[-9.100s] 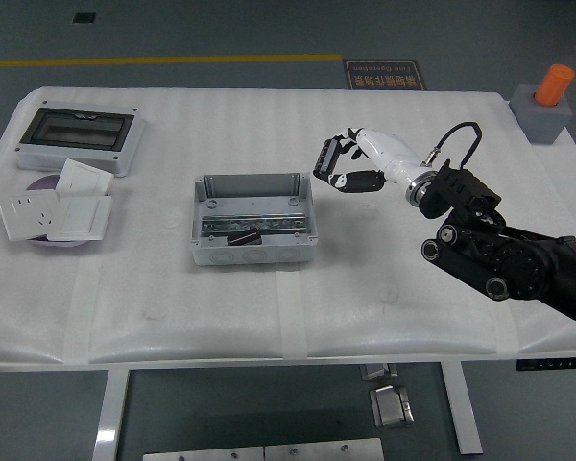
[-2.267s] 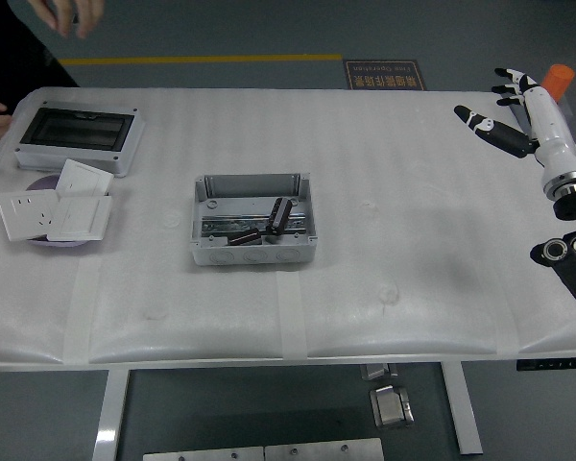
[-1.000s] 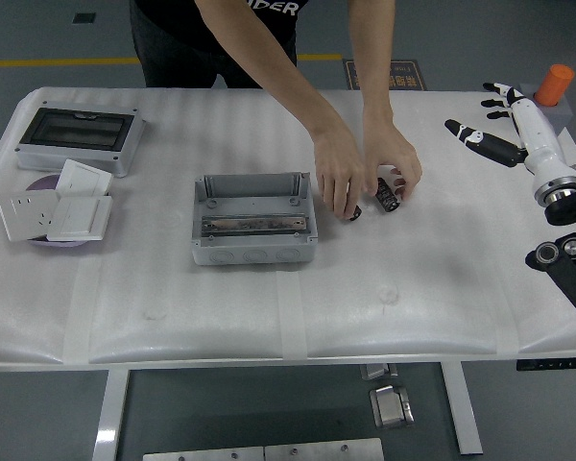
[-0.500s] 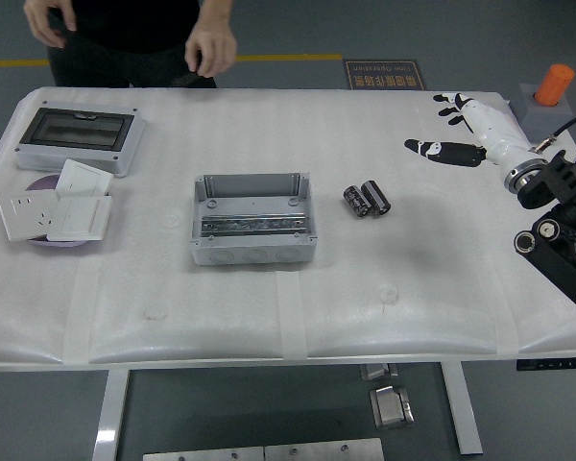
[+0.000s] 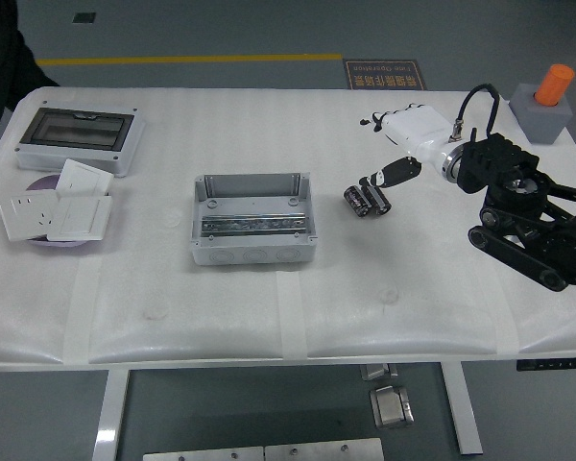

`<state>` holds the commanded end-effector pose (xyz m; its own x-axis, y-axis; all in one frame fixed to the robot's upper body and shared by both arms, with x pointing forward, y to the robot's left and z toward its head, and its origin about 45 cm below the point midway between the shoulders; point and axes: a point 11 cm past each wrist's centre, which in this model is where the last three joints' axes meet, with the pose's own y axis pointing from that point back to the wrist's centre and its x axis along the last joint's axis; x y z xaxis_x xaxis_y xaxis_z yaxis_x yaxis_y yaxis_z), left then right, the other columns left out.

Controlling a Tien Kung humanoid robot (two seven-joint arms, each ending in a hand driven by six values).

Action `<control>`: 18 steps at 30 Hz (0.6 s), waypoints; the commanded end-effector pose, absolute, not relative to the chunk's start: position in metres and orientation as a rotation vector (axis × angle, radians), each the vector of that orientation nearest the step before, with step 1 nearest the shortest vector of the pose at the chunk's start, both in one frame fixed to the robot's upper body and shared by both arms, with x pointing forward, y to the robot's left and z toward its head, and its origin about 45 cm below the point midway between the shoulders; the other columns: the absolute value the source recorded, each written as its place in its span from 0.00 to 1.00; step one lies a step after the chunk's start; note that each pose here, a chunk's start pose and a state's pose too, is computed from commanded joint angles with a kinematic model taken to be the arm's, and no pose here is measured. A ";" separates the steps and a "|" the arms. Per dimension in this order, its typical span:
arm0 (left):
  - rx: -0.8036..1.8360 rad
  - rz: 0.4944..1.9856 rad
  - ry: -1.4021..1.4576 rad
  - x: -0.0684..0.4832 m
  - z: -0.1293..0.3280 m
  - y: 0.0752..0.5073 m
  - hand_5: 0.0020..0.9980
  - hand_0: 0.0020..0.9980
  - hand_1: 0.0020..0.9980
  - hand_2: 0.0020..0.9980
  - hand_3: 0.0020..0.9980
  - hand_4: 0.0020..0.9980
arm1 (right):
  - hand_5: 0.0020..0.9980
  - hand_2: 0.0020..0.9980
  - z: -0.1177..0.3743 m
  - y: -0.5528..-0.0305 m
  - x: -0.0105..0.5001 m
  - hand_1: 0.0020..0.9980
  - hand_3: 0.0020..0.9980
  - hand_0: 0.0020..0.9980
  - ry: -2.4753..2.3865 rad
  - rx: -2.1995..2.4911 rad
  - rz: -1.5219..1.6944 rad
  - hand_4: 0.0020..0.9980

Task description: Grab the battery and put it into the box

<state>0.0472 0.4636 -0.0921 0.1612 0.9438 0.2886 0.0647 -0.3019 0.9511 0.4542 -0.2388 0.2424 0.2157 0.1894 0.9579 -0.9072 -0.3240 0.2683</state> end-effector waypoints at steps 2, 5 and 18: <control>1.565 1.264 1.001 0.047 -0.092 0.465 0.28 0.46 0.58 0.41 0.50 0.46 | 0.24 0.84 0.235 -0.236 0.453 0.74 0.94 0.87 -0.657 1.425 1.359 0.91; 1.567 1.263 0.999 0.048 -0.091 0.465 0.28 0.46 0.58 0.41 0.50 0.46 | 0.21 0.84 0.221 -0.236 0.453 0.74 0.93 0.87 -0.551 1.372 1.394 0.88; 1.563 1.266 0.984 0.054 -0.090 0.466 0.28 0.46 0.58 0.40 0.50 0.45 | 0.20 0.82 0.205 -0.237 0.465 0.73 0.91 0.87 -0.336 1.270 1.402 0.84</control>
<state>0.0544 0.4662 -0.0900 0.1697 0.9405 0.2944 0.0534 -0.3070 0.9502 0.4651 -0.2369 0.2054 0.2434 0.5297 0.8125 -0.8407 -0.3026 0.4491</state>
